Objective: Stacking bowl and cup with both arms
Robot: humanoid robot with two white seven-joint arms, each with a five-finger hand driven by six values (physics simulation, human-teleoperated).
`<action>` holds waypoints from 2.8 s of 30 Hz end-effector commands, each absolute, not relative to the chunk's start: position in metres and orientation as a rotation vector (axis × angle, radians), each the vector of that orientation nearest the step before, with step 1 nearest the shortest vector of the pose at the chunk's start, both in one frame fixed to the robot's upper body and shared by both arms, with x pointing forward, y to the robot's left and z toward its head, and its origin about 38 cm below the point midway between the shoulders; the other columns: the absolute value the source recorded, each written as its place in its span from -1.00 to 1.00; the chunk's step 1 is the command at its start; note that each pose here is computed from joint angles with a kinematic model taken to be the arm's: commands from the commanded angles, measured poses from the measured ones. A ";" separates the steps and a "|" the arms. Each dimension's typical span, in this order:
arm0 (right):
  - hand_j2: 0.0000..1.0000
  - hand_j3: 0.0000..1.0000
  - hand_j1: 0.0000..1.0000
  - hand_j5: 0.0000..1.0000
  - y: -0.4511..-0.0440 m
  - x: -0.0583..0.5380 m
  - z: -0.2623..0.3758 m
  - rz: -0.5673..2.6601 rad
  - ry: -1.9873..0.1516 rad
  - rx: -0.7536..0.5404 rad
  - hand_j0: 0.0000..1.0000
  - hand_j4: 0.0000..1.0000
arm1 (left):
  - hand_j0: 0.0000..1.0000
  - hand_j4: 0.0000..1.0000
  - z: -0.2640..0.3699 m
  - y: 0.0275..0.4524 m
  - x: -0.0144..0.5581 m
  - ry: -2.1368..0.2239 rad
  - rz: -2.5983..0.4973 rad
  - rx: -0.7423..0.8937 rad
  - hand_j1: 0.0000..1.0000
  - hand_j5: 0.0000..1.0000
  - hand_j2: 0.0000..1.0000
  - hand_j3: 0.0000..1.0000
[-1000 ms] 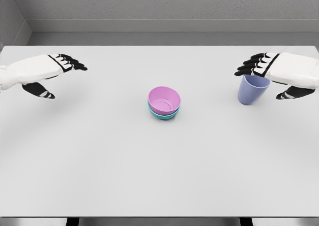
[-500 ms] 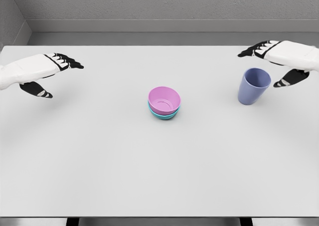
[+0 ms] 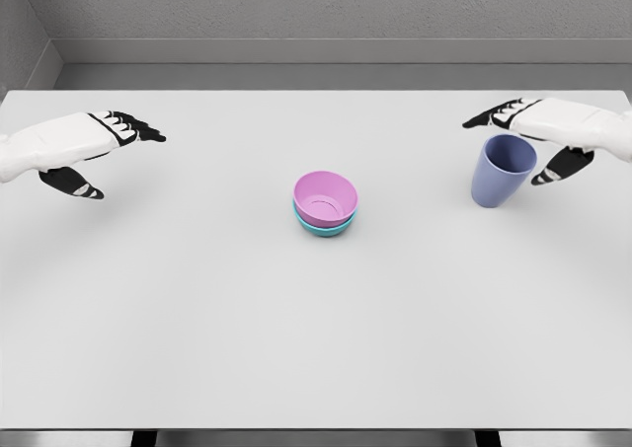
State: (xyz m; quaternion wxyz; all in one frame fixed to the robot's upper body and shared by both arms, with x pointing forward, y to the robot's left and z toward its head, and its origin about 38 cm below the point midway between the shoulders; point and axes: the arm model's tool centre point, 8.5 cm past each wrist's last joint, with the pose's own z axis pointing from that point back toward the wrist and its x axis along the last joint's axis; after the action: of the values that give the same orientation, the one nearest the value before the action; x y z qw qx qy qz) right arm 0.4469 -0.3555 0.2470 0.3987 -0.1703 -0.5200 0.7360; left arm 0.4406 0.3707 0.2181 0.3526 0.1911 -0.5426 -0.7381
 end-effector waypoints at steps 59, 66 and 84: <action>0.22 0.22 0.22 0.22 -0.348 0.468 0.220 1.825 -1.282 -0.372 0.22 0.22 | 1.00 1.00 0.214 0.369 0.440 -1.393 -1.922 0.497 1.00 1.00 1.00 1.00; 0.22 0.22 0.22 0.22 -0.346 0.471 0.232 1.826 -1.304 -0.391 0.22 0.22 | 1.00 1.00 0.214 0.369 0.440 -1.392 -1.923 0.495 1.00 1.00 1.00 1.00; 0.24 0.24 0.24 0.24 -0.323 0.465 0.258 1.930 -1.415 -0.393 0.24 0.24 | 1.00 1.00 0.214 0.368 0.439 -1.392 -1.924 0.493 1.00 1.00 1.00 1.00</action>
State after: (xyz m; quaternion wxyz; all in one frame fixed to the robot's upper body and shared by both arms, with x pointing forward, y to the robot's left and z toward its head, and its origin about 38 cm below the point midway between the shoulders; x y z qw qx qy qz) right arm 0.4682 -0.3298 0.2543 0.3677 -0.1568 -0.5393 0.7412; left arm 0.4394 0.3678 0.2128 0.3488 0.1907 -0.5359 -0.7448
